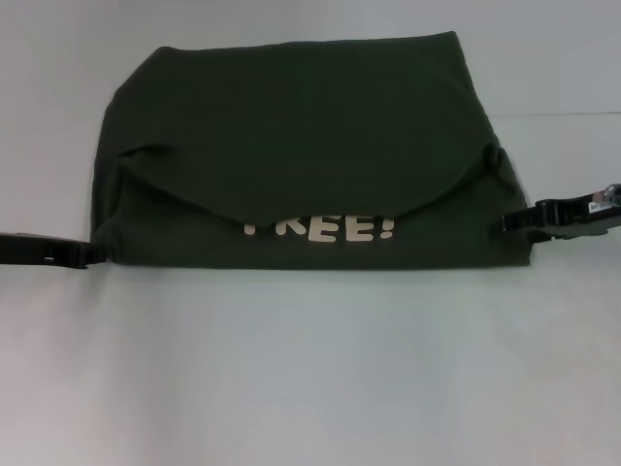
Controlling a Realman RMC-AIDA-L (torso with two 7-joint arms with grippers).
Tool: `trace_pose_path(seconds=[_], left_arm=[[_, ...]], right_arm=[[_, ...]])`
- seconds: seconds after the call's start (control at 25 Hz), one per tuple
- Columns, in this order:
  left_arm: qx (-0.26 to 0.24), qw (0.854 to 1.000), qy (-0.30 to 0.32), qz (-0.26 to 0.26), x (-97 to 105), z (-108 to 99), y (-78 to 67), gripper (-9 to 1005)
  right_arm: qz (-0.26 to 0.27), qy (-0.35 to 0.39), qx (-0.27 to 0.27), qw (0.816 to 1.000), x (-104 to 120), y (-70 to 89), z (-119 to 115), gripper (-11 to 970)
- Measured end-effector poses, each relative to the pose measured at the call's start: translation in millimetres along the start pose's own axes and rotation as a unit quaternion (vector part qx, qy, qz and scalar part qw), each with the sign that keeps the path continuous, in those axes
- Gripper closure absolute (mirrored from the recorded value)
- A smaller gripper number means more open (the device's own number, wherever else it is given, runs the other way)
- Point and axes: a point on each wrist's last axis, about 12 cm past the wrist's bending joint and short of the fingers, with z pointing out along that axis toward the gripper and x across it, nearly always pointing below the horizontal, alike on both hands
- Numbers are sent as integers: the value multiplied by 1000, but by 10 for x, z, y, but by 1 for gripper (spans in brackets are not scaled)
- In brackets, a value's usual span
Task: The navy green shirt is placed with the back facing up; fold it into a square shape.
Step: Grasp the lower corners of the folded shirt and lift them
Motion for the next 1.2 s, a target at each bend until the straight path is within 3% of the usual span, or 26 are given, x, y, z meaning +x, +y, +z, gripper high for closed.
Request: trace_pose_path(seconds=[0.44, 1.2], left_arm=[[1, 1000, 1, -2, -16, -11, 1, 970], [1, 1000, -1, -3, -26, -14, 1, 971]], right_arm=[[-3, 11, 4, 1000, 109, 25, 139, 179], [-17, 7, -4, 1000, 69, 109, 179, 258]])
